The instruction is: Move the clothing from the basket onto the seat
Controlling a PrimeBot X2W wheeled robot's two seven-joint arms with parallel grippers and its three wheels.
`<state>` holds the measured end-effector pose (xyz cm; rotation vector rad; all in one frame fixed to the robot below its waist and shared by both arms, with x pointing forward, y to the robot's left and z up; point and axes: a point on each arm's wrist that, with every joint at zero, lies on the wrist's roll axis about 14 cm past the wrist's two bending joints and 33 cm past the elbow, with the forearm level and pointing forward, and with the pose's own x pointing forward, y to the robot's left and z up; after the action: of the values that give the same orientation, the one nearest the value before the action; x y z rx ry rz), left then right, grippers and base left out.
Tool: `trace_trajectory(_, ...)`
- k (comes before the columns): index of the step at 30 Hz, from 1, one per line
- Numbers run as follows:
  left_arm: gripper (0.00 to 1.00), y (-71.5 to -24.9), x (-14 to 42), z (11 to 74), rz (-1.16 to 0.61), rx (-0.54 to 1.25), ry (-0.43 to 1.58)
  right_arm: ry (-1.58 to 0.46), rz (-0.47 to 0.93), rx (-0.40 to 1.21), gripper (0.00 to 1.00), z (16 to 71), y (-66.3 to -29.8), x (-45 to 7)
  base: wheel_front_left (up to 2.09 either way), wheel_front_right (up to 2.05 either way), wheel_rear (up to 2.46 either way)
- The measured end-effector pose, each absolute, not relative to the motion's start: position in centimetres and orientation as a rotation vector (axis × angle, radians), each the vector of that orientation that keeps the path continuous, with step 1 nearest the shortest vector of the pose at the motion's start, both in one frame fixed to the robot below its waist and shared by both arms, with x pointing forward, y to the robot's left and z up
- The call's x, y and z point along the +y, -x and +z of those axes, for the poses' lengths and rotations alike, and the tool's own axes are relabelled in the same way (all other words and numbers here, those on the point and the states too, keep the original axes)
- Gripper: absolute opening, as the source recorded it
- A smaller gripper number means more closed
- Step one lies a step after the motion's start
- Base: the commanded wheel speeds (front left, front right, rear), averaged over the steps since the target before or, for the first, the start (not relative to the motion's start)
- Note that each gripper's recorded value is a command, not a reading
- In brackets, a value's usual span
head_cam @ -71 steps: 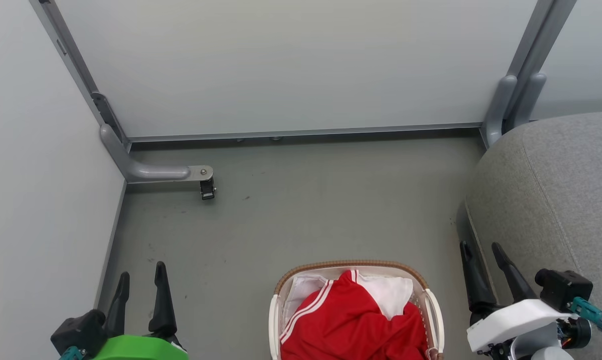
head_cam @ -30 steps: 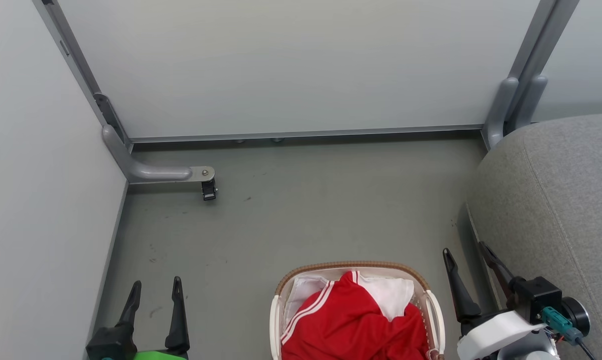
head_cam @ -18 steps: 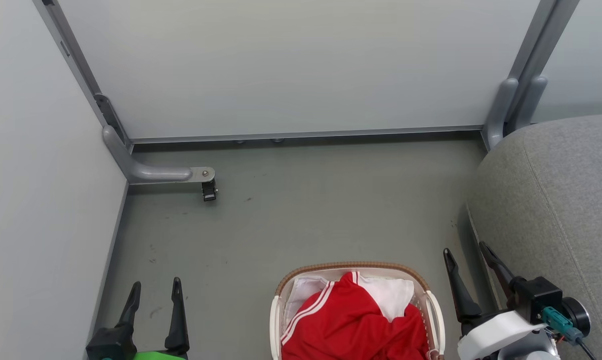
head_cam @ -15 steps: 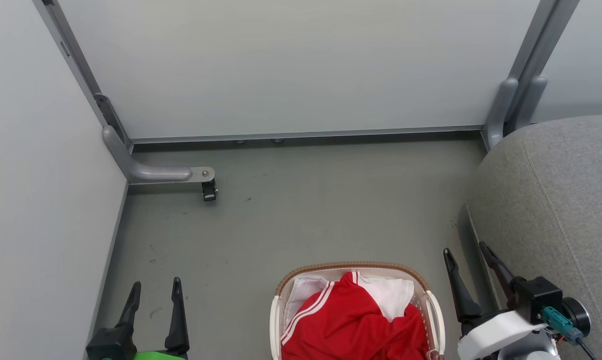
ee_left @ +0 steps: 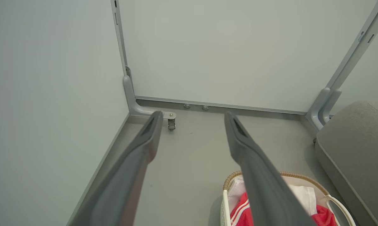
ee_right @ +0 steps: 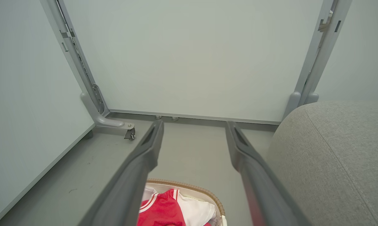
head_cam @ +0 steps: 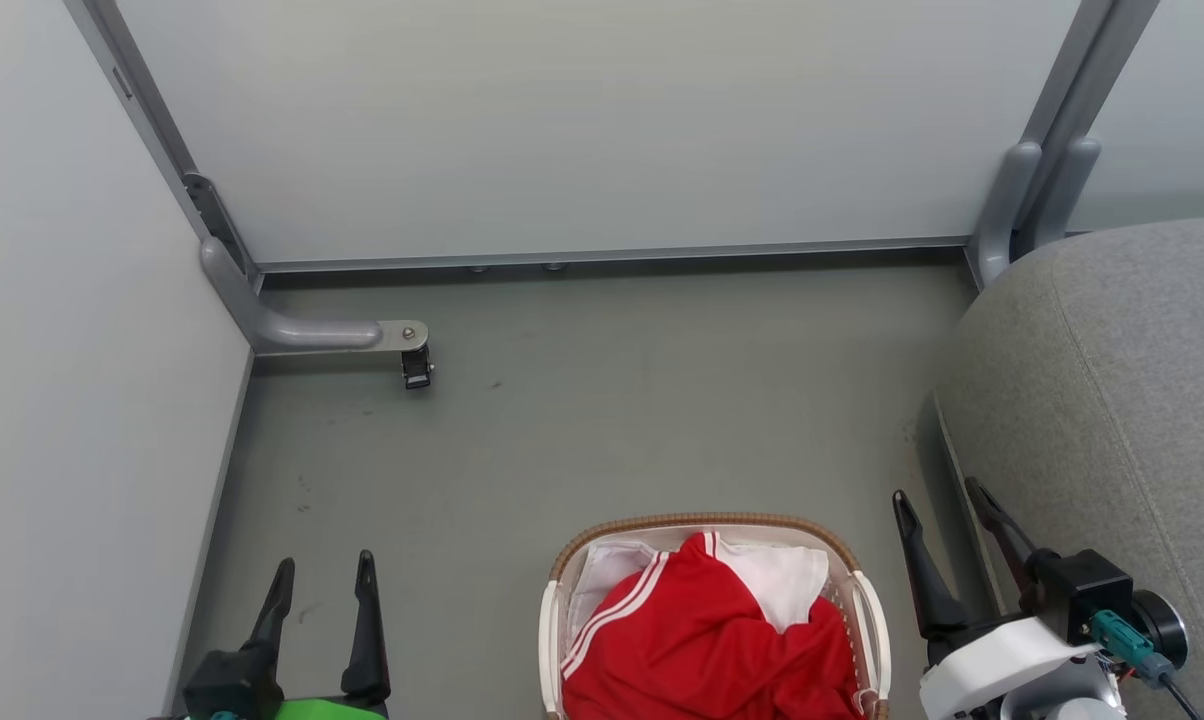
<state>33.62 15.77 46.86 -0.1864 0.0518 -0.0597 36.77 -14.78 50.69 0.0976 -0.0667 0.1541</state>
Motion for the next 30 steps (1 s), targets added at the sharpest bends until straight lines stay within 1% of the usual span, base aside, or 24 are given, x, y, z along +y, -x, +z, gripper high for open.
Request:
trace_trajectory(5,1.0,-35.3,14.2,47.4,-0.115,0.04,0.195,-0.091,0.145,-0.069,1.0,50.7,-37.7,-15.1,0.0,0.0,0.0)
trace_trajectory(13,1.0,-39.1,10.2,46.4,-0.258,0.071,0.153,-0.054,0.103,-0.097,1.0,51.2,-40.9,-16.7,0.0,0.0,0.0)
trace_trajectory(21,1.0,-41.7,3.5,40.9,-0.508,0.228,0.055,-0.001,0.015,-0.11,1.0,50.6,-44.6,-19.9,0.0,0.0,0.0)
trace_trajectory(30,1.0,-41.3,-1.8,32.7,-0.804,0.419,-0.126,0.025,-0.049,-0.084,1.0,48.0,-47.8,-22.2,0.0,0.0,0.0)
